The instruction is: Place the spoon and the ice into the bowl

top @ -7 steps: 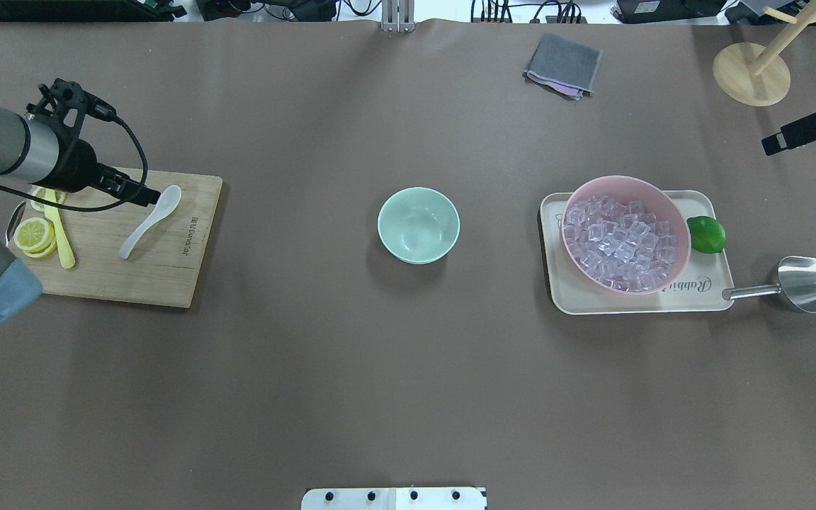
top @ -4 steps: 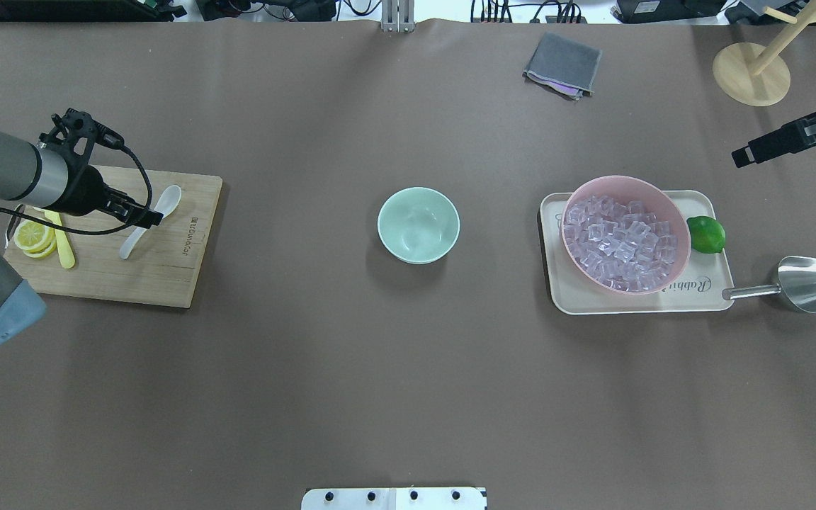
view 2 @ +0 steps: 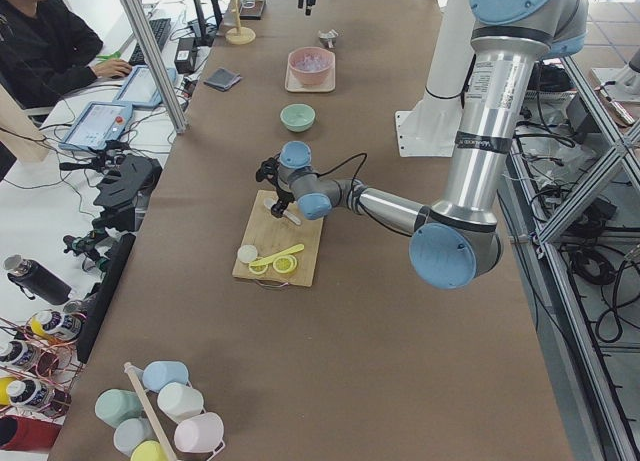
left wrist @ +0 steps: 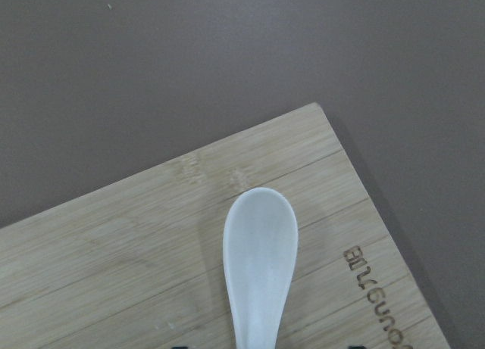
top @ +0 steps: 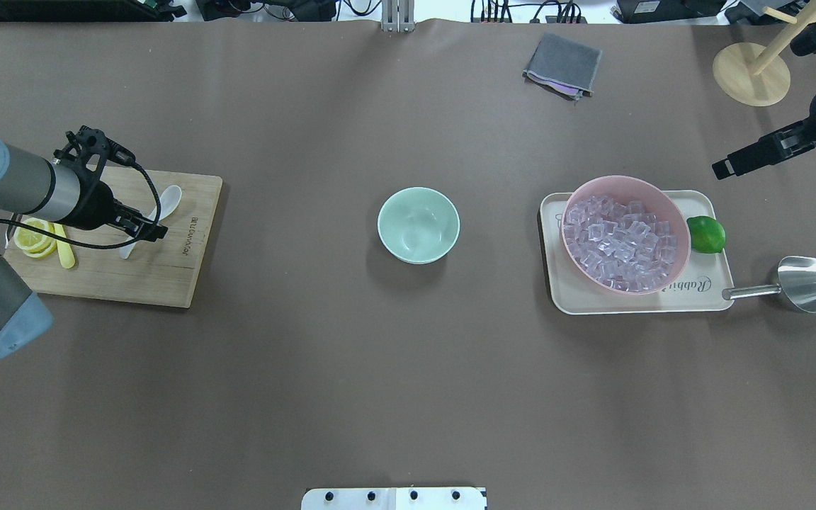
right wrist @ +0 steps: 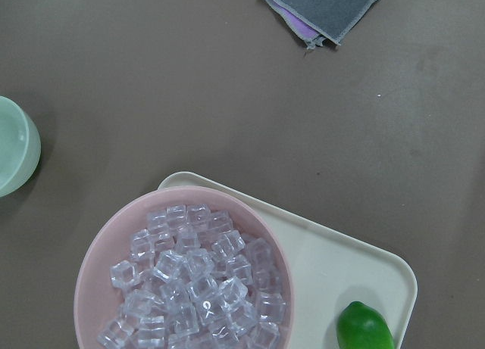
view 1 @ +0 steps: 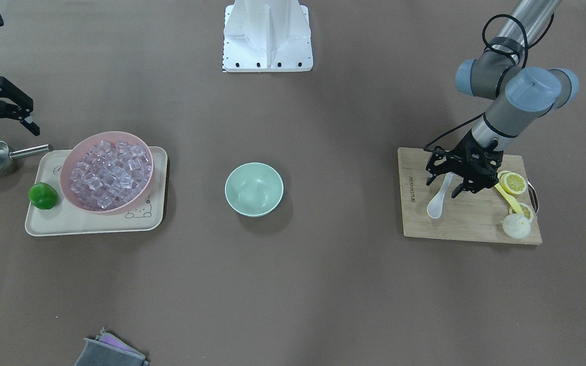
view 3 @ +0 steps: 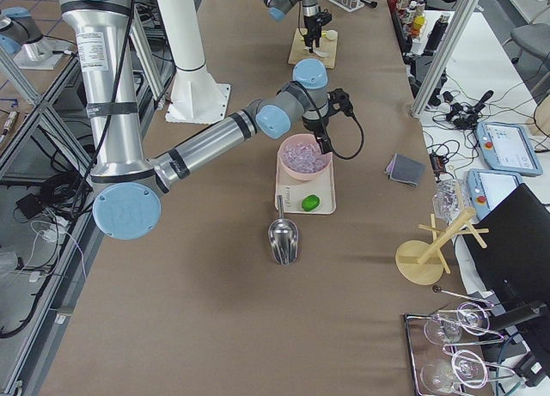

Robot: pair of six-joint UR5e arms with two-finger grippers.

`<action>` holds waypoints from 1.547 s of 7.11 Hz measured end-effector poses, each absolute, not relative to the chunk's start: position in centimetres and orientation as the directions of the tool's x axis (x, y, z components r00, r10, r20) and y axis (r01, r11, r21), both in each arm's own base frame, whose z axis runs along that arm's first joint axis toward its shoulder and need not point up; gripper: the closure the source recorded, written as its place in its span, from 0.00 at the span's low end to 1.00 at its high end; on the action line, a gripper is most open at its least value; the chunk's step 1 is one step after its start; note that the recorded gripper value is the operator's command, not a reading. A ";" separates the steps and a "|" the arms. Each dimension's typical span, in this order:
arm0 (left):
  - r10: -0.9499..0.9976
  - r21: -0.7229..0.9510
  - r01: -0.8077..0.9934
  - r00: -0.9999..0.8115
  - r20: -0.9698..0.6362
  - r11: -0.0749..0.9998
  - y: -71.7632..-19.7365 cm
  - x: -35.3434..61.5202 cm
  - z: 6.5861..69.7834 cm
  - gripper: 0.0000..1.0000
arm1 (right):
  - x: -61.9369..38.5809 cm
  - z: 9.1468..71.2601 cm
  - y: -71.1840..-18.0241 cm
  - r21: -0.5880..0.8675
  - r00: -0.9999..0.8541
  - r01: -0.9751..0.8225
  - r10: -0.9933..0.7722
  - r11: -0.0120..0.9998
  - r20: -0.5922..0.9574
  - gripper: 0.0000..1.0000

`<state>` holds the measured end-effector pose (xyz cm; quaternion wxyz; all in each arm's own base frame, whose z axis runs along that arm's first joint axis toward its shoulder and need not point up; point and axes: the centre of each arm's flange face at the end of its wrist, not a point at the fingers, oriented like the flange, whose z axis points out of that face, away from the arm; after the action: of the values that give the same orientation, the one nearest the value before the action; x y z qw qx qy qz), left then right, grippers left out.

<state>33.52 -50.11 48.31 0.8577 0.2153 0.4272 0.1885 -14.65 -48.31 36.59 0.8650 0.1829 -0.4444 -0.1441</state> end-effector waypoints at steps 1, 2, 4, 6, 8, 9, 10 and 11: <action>0.506 0.527 -0.143 0.565 -0.652 0.838 -49.9 33.5 48.6 0.71 | -14.9 36.5 -48.3 0.447 0.561 0.090 -0.416 0.890 0.716 0.00; 0.504 0.523 -0.146 0.567 -0.651 0.840 -49.8 33.5 48.9 0.80 | -15.0 36.4 -48.2 0.448 0.560 0.092 -0.419 0.889 0.715 0.00; 0.503 0.520 -0.148 0.569 -0.651 0.841 -49.8 33.5 49.0 1.00 | -15.3 36.4 -48.3 0.450 0.560 0.095 -0.421 0.888 0.713 0.00; 0.504 0.521 -0.147 0.566 -0.652 0.841 -49.8 33.4 48.9 1.00 | -15.4 36.3 -48.3 0.452 0.561 0.097 -0.423 0.887 0.711 0.00; 0.513 0.531 -0.130 0.522 -0.681 0.837 -50.0 31.5 46.3 1.00 | -15.6 35.9 -48.5 0.458 0.560 0.095 -0.428 0.884 0.709 0.00; 0.496 0.518 -0.105 0.494 -0.714 0.849 -50.5 29.8 44.6 1.00 | -15.8 35.6 -48.6 0.462 0.558 0.097 -0.433 0.882 0.708 0.00; 0.457 0.488 -0.063 0.470 -0.755 0.870 -51.1 28.9 42.5 1.00 | -16.3 35.0 -48.6 0.473 0.550 0.102 -0.446 0.875 0.706 0.00; 0.408 0.451 -0.011 0.447 -0.796 0.892 -51.9 29.0 39.7 1.00 | -17.2 34.2 -48.4 0.489 0.540 0.113 -0.466 0.865 0.701 0.00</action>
<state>29.02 -51.91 39.74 0.8280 0.1945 0.5105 0.1266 -17.17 -48.39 34.16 0.8552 0.1969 -0.4487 -0.1692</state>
